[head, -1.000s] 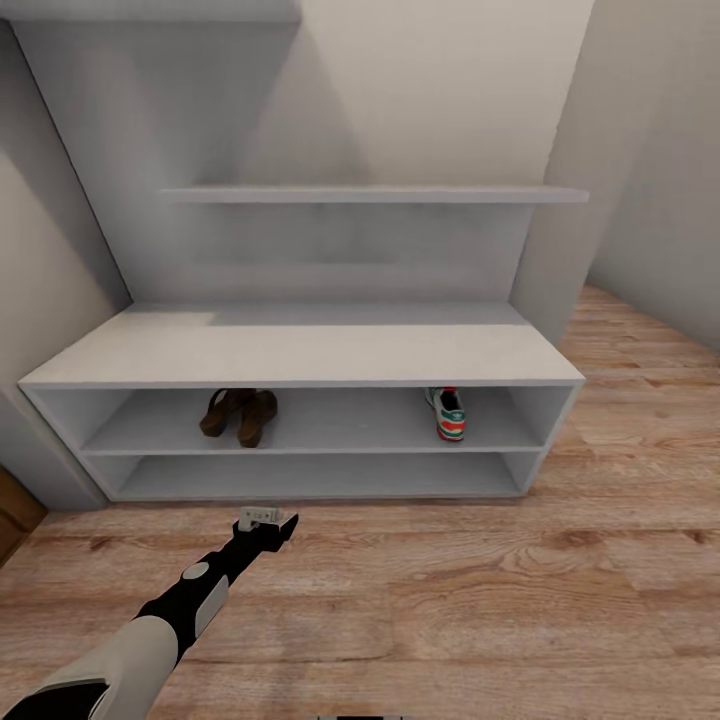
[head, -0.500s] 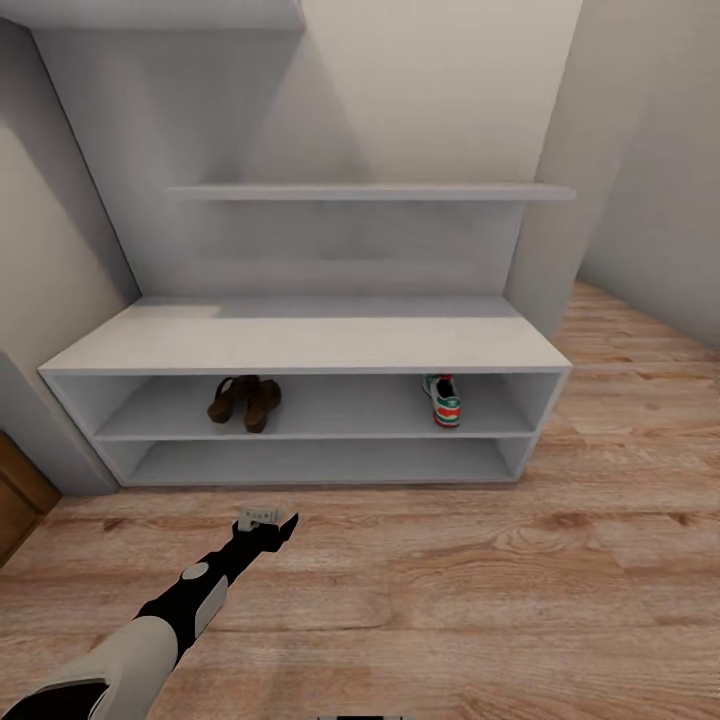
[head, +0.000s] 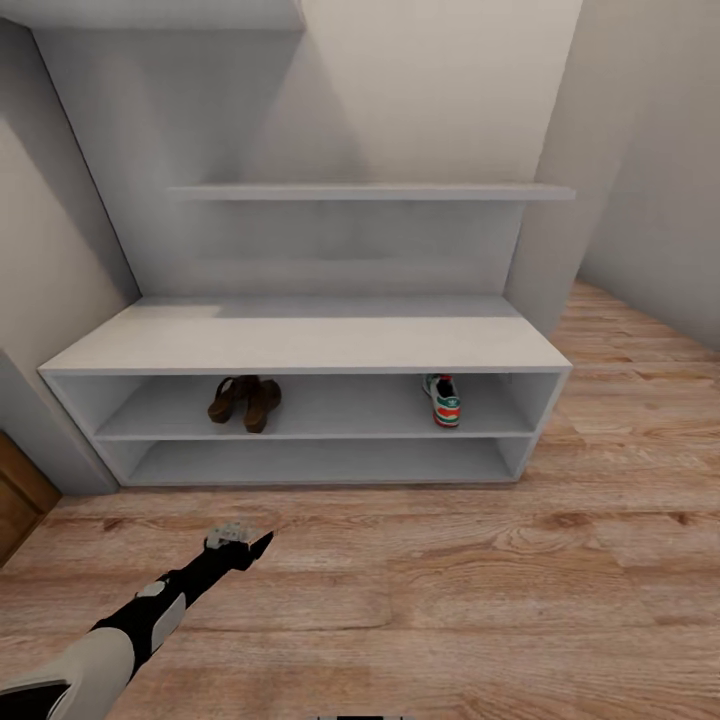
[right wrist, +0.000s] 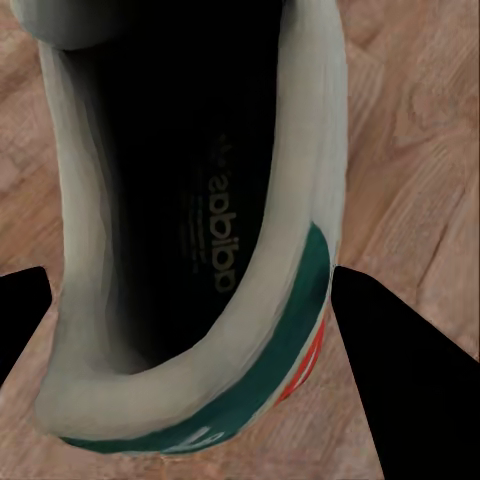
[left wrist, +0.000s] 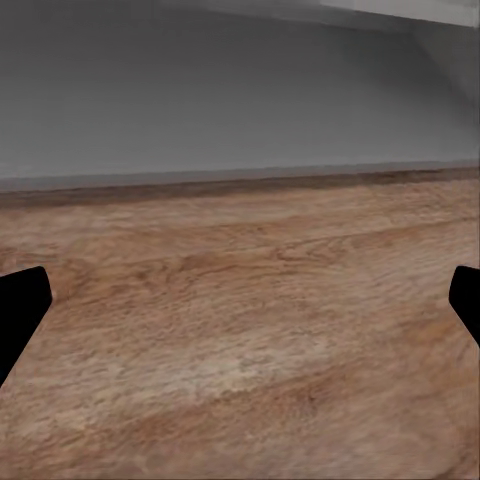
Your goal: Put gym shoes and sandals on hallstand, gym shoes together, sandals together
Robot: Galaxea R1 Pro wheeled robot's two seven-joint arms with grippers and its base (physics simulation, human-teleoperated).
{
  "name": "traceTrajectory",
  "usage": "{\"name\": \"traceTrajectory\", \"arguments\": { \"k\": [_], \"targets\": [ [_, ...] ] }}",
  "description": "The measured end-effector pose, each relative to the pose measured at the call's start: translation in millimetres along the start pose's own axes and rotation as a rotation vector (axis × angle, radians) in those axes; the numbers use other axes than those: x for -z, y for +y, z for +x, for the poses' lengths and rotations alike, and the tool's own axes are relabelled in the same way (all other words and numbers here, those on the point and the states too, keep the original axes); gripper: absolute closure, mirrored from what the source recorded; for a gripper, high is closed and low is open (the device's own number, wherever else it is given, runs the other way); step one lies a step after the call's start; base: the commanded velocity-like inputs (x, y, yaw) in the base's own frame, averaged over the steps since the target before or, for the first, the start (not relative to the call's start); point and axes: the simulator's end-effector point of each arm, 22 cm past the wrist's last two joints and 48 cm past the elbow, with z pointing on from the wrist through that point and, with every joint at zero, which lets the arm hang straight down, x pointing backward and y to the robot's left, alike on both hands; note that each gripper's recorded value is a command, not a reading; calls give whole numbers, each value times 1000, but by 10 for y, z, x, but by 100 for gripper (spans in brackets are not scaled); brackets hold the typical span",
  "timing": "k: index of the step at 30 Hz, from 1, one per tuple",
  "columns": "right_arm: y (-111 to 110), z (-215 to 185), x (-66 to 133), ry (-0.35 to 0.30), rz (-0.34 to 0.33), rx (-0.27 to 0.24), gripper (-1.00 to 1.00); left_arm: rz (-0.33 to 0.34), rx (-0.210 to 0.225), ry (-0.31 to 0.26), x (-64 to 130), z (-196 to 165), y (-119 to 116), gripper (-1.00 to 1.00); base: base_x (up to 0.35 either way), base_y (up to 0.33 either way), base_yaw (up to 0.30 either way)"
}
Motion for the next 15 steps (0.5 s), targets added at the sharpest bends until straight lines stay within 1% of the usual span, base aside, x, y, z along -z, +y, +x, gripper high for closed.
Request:
{"name": "traceTrajectory", "arguments": {
  "k": [2,3,4,5,6,7,8,9,10,11,12,13,14,15],
  "targets": [
    [636,403,45,39,-71,156,100,-12,-4,-26,75,31,74,-100,0,0,0],
    [974,631,99,59,-122,206,100,-20,-6,-30,121,61,129,-100,0,0,0],
    [1254,819,166,72,-164,250,100,-31,-8,-30,171,90,202,-100,0,0,0],
    [1361,879,200,72,-176,279,100,-36,-9,-28,198,104,241,-100,0,0,0],
    [1662,1003,316,64,-217,334,100,-42,-13,-23,270,136,335,-100,0,0,0],
    [1876,1112,396,75,-268,317,100,-39,-15,-19,296,152,358,-100,0,0,0],
    [2033,1142,484,58,-280,355,100,-30,-15,-14,343,179,386,-100,0,0,0],
    [2272,1194,609,51,-328,349,100,-18,-14,-10,392,198,413,-100,0,0,0],
    [2354,1200,662,41,-338,362,100,-12,-14,-10,418,205,427,-100,0,0,0],
    [2607,1236,831,27,-381,375,100,0,-13,-21,476,185,465,-100,0,0,0],
    [2724,1290,908,34,-409,369,100,3,-14,-27,493,176,476,-100,0,0,0],
    [2847,1374,1010,44,-423,396,100,2,-11,-39,517,150,502,-100,0,0,0],
    [3022,1530,1149,79,-463,403,100,1,-9,-49,534,128,521,-100,0,0,0],
    [3152,1694,1278,115,-486,434,100,0,-7,-57,544,113,534,-100,0,0,0]
  ]
}}
